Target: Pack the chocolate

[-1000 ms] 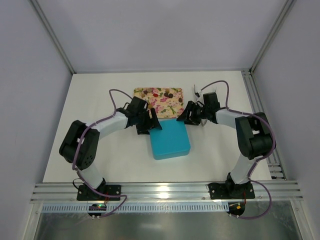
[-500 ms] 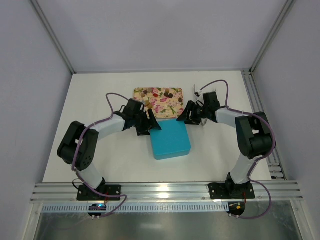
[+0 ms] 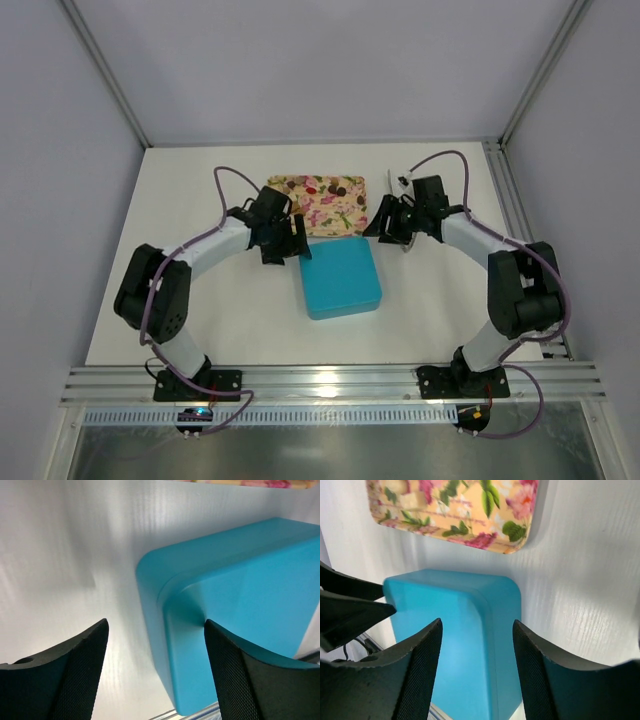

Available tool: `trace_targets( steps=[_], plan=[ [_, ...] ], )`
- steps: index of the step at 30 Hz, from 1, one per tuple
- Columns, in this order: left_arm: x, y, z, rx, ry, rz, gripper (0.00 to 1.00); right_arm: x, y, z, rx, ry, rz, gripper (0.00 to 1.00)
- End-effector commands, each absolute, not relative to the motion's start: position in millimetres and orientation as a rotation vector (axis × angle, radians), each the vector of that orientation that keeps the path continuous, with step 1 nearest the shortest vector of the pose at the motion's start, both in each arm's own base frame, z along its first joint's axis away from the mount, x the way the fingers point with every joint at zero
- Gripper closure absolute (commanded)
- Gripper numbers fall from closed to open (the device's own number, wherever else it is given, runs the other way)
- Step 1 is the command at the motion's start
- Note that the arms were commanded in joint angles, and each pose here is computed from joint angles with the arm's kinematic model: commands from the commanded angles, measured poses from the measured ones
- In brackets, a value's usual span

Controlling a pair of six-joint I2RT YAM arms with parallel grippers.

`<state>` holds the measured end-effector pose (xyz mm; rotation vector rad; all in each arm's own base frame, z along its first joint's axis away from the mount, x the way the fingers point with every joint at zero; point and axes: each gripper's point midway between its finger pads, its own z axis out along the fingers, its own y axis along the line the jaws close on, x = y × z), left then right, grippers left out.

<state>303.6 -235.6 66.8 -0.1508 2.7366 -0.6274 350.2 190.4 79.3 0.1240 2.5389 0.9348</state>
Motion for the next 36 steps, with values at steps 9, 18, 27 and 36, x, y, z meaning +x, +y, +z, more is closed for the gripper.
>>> trace_targets(
  steps=[9, 18, 27, 36],
  plan=[
    [308.7, -184.7, 178.7, -0.016, 2.53, -0.376, 0.22, 349.7, 143.3, 233.0, 0.084, 2.1, 0.726, 0.36],
    [285.8, -164.1, 250.7, -0.037, 2.325, -0.433, 0.19, 297.0, 110.9, 283.7, 0.094, 1.923, 0.606, 0.28],
    [268.6, -149.1, 270.9, -0.051, 2.251, -0.436, 0.19, 275.7, 85.4, 280.7, 0.158, 1.886, 0.491, 0.27],
    [262.6, -142.4, 278.3, -0.035, 2.229, -0.42, 0.16, 274.0, 77.5, 283.1, 0.19, 1.859, 0.457, 0.25]
  ],
)
